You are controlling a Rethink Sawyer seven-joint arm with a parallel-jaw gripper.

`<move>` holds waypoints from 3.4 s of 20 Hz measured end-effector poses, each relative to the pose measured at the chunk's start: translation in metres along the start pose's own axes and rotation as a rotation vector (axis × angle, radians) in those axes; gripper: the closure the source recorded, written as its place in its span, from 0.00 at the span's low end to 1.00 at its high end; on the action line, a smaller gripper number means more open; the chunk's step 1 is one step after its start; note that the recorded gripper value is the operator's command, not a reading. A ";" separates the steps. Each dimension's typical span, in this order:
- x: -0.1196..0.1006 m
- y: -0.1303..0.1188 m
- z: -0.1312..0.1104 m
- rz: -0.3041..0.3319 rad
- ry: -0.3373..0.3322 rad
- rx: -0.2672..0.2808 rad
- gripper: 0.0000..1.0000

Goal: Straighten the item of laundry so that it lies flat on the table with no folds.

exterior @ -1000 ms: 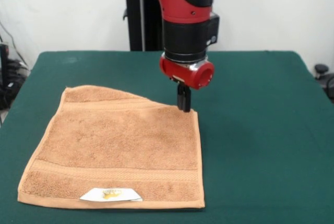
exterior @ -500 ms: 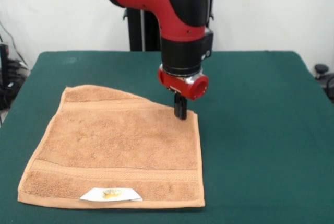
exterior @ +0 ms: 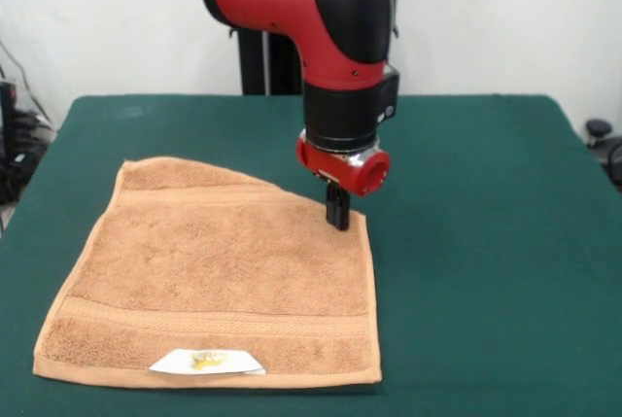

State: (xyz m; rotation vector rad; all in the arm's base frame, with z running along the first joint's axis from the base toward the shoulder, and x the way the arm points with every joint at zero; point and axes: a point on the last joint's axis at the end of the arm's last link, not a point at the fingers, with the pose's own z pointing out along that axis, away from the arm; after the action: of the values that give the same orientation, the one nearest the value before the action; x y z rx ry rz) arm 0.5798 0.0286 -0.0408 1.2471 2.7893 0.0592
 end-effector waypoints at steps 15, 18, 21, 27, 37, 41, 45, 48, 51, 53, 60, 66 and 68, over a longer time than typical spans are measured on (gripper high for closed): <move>-0.026 0.000 0.001 -0.092 0.095 0.013 1.00; -0.044 0.000 0.003 -0.094 0.114 0.008 1.00; -0.058 -0.001 0.004 -0.090 0.107 0.002 1.00; -0.082 -0.002 0.003 -0.105 0.065 -0.008 1.00; -0.082 0.000 0.004 -0.127 0.045 -0.010 1.00; -0.070 0.003 0.001 -0.140 0.015 -0.022 1.00; -0.046 0.010 -0.007 -0.130 -0.003 -0.043 1.00; -0.014 0.020 -0.018 -0.098 0.004 -0.053 1.00; 0.018 0.027 -0.027 -0.059 0.028 -0.050 1.00; 0.041 0.030 -0.033 -0.029 0.051 -0.041 1.00; 0.073 0.016 -0.040 0.027 0.098 -0.008 1.00; 0.067 0.005 -0.039 0.051 0.101 -0.001 1.00; 0.064 0.003 -0.039 0.056 0.098 0.001 1.00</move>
State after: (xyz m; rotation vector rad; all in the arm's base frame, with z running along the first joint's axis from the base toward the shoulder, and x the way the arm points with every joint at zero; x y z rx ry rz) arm 0.5355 0.0781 -0.0054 1.3581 2.8357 0.1260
